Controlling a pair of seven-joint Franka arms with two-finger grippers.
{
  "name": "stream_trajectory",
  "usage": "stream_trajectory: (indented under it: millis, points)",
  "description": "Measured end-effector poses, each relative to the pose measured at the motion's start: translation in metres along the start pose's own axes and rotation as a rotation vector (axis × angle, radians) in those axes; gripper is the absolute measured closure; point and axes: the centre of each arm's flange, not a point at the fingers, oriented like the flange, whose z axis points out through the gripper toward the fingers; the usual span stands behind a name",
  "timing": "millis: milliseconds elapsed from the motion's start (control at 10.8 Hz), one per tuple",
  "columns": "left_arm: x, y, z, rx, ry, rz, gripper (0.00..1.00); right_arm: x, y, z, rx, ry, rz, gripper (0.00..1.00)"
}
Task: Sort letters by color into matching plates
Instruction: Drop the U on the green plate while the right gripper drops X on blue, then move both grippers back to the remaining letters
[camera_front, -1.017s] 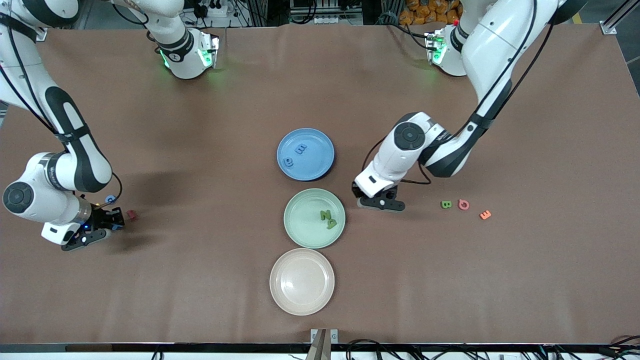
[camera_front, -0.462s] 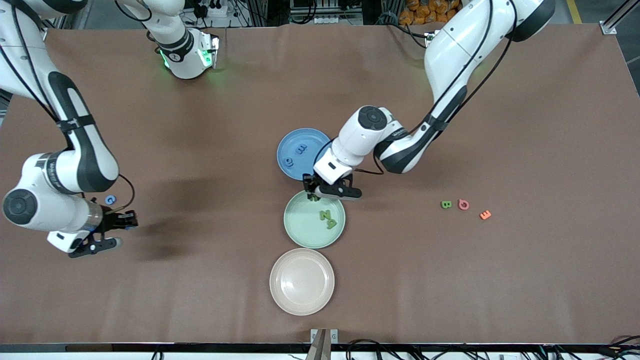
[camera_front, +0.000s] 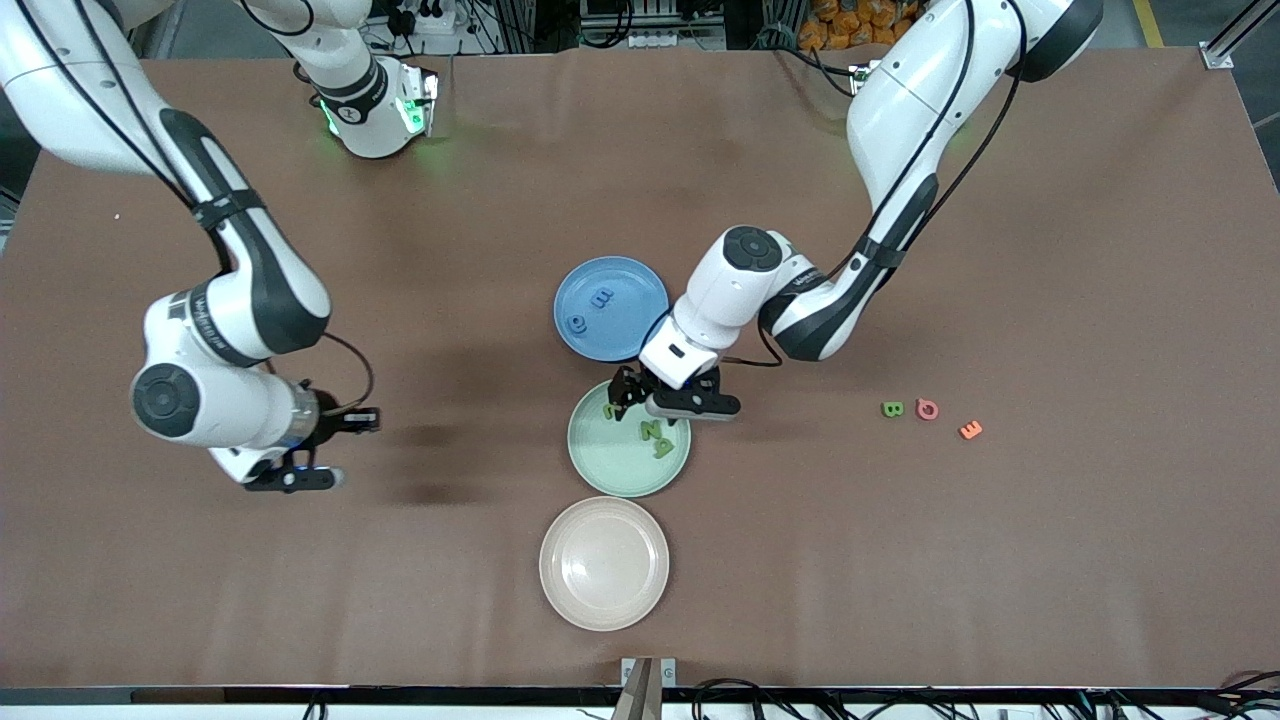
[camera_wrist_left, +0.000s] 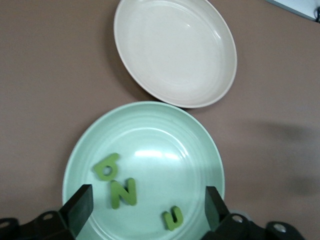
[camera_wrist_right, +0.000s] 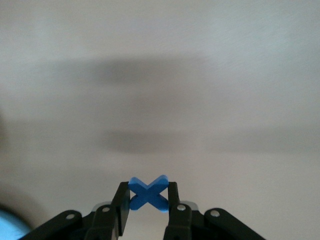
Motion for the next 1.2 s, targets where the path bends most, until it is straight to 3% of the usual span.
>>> stream_trajectory:
  millis: [185,462,832,1202]
  points:
    - [0.036,-0.023,-0.007,0.023,0.065,-0.021,0.0,-0.023,-0.067,0.006,0.029,-0.035,0.079,0.65]
    - [0.121,-0.067,-0.048,0.03,0.194,-0.069,0.0,-0.068,-0.175,0.024,0.001,-0.053,0.18,0.65]
    - [0.125,-0.082,-0.044,0.075,0.173,-0.004,0.0,-0.151,-0.298,0.073,0.004,-0.025,0.31,0.65]
    - [0.118,-0.091,-0.035,0.166,0.091,0.09,0.0,-0.212,-0.351,0.104,-0.037,-0.013,0.358,0.65]
